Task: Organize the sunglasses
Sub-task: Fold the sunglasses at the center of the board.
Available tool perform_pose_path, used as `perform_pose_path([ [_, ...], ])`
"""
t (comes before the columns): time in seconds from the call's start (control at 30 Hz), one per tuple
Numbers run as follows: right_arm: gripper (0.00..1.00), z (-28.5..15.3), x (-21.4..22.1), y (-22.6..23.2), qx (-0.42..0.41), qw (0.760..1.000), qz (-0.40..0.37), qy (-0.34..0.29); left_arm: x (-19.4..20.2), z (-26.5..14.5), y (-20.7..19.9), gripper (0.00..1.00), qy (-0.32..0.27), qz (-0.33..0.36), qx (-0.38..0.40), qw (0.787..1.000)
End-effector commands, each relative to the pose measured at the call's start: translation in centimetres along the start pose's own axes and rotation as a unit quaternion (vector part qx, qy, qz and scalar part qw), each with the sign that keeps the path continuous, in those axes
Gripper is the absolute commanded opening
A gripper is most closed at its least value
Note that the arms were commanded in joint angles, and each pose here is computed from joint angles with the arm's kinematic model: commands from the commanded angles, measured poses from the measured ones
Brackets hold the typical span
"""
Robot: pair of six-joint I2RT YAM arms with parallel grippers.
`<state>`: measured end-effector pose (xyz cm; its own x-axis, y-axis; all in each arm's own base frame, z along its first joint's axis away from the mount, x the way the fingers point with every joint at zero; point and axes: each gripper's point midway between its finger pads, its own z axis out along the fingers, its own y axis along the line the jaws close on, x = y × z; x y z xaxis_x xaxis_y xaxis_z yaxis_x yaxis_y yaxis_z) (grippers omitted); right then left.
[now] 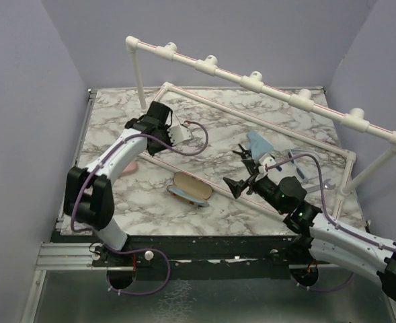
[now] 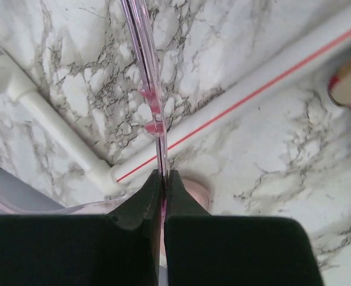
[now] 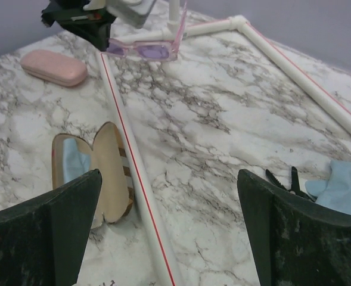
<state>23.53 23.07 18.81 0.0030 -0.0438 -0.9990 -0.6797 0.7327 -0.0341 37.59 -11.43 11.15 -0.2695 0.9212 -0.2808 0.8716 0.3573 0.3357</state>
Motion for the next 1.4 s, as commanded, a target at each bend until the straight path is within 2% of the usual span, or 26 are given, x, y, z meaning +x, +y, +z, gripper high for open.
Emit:
perform_pose_path([
  [0.0, 1.00, -0.8, -3.9, 0.9, -0.028, 0.999, 0.012, -0.038, -0.1, -5.0, -3.5, 0.00, -0.066, 0.144, 0.016, 0.987],
  [0.07, 1.00, -1.4, -5.7, 1.8, -0.057, 0.997, 0.009, -0.060, -0.2, -6.8, -5.5, 0.00, -0.106, 0.217, 0.011, 0.970],
  [0.13, 0.98, -2.1, -7.7, 2.5, -0.079, 0.994, 0.005, -0.077, -0.7, -9.1, -7.6, 0.00, -0.164, 0.307, -0.010, 0.937],
  [0.27, 0.85, -3.1, -10.7, 5.2, -0.163, 0.982, -0.018, -0.092, -2.7, -12.6, -10.9, 0.00, -0.276, 0.445, -0.097, 0.846],
  [0.37, 0.69, -3.8, -11.3, 9.2, -0.287, 0.954, -0.039, -0.082, -3.4, -14.0, -13.1, 0.00, -0.316, 0.525, -0.143, 0.777],
  [0.43, 0.57, -4.1, -11.5, 11.5, -0.362, 0.928, -0.032, -0.075, -3.9, -14.7, -13.9, 0.00, -0.333, 0.552, -0.168, 0.746],
  [0.5, 0.46, -4.3, -11.8, 13.5, -0.427, 0.902, -0.015, -0.070, -4.2, -15.3, -14.3, 0.00, -0.340, 0.570, -0.183, 0.725],
  [0.57, 0.37, -4.0, -11.7, 14.4, -0.463, 0.883, -0.014, -0.070, -4.4, -15.8, -14.5, 0.00, -0.345, 0.578, -0.190, 0.714],
  [0.63, 0.28, -3.5, -11.7, 14.8, -0.476, 0.876, -0.019, -0.073, -4.5, -16.1, -14.6, 0.00, -0.348, 0.582, -0.195, 0.708],
  [0.73, 0.22, -2.6, -11.7, 15.1, -0.487, 0.869, -0.036, -0.082, -4.6, -16.5, -14.5, 0.00, -0.350, 0.583, -0.199, 0.706],
  [1.0, 0.20, 1.7, -11.1, 15.8, -0.505, 0.860, -0.023, -0.068, -5.2, -16.8, -14.9, 0.00, -0.359, 0.603, -0.204, 0.683],
  [1.13, 0.19, 3.7, -9.5, 15.5, -0.489, 0.870, -0.029, -0.057, -5.7, -17.3, -14.8, 0.00, -0.365, 0.608, -0.211, 0.673],
  [1.37, 0.19, 5.3, -7.5, 16.2, -0.507, 0.861, -0.011, -0.050, -6.6, -18.3, -15.5, 0.00, -0.391, 0.621, -0.224, 0.641],
])
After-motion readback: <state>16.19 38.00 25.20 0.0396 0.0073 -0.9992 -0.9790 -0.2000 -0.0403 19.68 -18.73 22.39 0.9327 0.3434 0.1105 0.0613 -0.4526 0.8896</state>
